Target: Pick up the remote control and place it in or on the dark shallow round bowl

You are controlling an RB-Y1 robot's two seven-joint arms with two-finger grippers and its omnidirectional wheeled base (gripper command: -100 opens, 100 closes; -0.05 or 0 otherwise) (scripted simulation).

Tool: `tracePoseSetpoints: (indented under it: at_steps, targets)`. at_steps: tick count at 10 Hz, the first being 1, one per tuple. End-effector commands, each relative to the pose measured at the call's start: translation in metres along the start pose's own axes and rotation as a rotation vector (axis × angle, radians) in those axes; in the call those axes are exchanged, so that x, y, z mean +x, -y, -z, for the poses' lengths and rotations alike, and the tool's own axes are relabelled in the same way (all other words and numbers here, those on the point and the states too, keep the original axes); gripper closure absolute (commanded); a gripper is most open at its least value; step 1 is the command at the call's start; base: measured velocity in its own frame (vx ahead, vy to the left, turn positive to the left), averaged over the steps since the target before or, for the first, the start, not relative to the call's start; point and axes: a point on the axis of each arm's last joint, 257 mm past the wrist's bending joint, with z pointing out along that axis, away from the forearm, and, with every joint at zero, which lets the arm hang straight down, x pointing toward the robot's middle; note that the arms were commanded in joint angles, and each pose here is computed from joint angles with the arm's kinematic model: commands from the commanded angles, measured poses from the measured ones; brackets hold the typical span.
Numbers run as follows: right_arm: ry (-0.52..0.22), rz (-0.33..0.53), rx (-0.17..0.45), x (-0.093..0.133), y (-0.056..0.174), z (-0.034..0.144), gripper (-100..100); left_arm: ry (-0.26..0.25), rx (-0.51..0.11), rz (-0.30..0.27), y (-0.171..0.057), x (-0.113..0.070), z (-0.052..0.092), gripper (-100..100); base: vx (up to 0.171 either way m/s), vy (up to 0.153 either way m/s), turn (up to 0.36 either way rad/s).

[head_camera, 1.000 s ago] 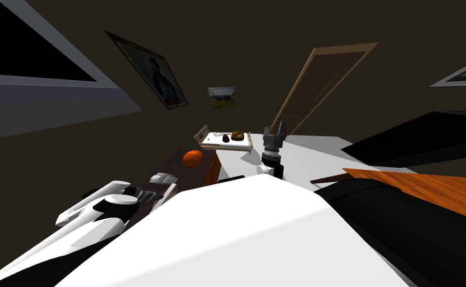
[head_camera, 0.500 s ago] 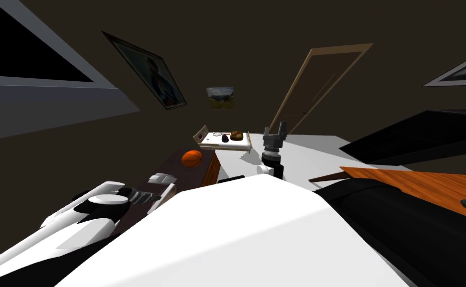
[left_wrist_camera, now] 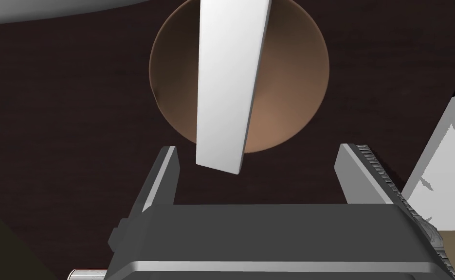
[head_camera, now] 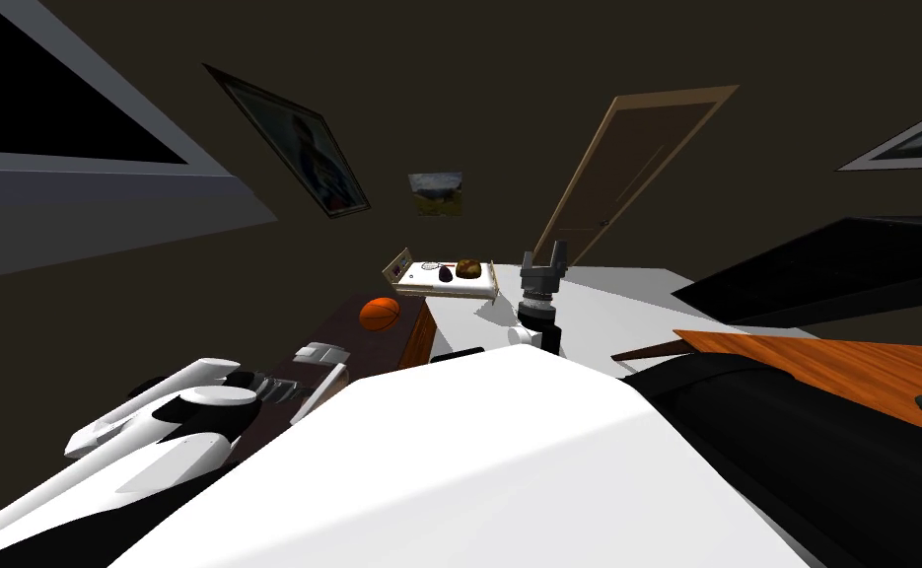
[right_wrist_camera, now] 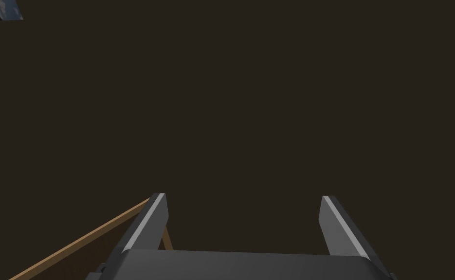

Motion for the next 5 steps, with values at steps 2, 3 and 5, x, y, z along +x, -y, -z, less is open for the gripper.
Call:
tracePoseSetpoints:
  at_steps: [2, 3, 5]
  targets:
    - [0.000, 0.000, 0.000, 0.0000, 0.0000, 0.0000, 0, 0.000, 0.000, 0.000, 0.0000, 0.0000, 0.0000, 0, 0.000, 0.000, 0.000]
    - [0.000, 0.000, 0.000, 0.0000, 0.0000, 0.0000, 0, 0.000, 0.000, 0.000, 0.0000, 0.0000, 0.0000, 0, 0.000, 0.000, 0.000]
    - [0.000, 0.000, 0.000, 0.0000, 0.0000, 0.0000, 0, 0.000, 0.000, 0.000, 0.0000, 0.0000, 0.0000, 0, 0.000, 0.000, 0.000]
